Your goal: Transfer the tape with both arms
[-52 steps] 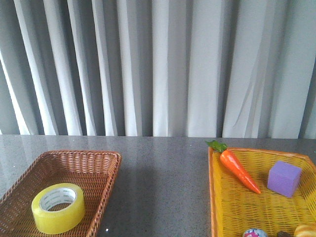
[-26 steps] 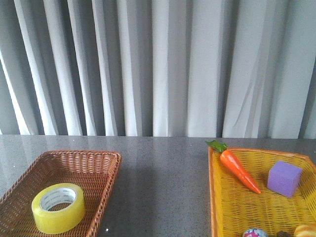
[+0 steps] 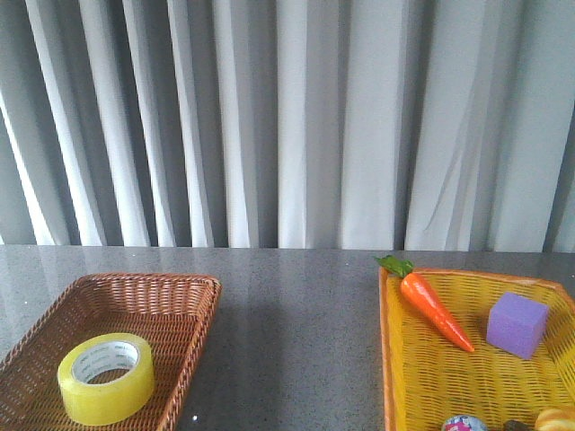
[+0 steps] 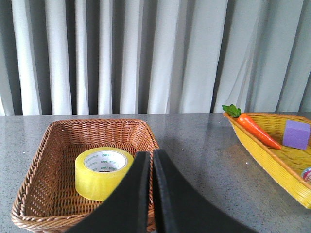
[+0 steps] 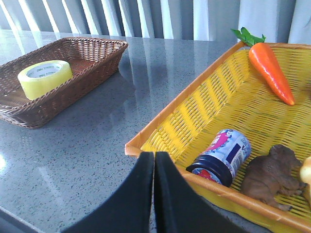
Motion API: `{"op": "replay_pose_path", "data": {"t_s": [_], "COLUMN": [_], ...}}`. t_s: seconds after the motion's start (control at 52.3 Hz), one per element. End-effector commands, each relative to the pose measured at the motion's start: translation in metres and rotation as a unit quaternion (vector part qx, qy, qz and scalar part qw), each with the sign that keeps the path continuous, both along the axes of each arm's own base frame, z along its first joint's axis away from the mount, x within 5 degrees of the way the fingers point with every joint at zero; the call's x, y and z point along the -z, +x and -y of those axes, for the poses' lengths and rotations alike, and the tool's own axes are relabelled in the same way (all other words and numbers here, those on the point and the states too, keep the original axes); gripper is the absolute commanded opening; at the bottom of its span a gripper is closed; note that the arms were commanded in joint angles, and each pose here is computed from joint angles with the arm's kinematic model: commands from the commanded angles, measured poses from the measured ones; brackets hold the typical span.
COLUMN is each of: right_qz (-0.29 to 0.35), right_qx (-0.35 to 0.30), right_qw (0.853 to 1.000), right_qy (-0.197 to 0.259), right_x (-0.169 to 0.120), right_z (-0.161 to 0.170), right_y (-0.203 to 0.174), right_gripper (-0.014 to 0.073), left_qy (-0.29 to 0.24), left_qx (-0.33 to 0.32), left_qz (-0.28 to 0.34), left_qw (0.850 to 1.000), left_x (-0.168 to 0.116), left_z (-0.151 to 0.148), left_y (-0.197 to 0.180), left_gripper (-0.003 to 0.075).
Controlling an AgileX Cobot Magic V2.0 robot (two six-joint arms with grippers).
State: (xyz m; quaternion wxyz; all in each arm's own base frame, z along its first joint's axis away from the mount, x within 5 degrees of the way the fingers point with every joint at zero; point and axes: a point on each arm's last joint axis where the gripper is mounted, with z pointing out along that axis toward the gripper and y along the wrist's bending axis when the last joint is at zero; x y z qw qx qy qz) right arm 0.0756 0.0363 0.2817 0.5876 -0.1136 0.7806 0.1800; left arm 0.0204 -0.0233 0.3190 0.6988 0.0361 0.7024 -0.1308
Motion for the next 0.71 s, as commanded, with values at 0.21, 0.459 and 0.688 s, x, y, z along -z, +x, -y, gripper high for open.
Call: {"op": "replay_pose_path", "data": {"t_s": [0.21, 0.459, 0.688], "right_qz": [0.043, 0.043, 0.043], "right_qx": [0.011, 0.011, 0.011], "right_qw": [0.999, 0.999, 0.999], "right_qy": [0.016, 0.016, 0.016], "right_x": [-0.015, -0.015, -0.015], "right_z": [0.001, 0.001, 0.001], "right_y": [0.002, 0.002, 0.002], "right_gripper": [-0.0005, -0.0005, -0.0005], "left_qy": [0.059, 0.000, 0.099], "left_qx": [-0.055, -0.137, -0.156], "left_qz": [0.001, 0.022, 0.057], "left_qw": [0.997, 0.990, 0.981], "left_x": [0.024, 0.098, 0.102], "left_z": [-0.011, -0.026, -0.029], "left_y": [0.019, 0.043, 0.042], "left_gripper": [-0.0007, -0.0007, -0.0006]}}
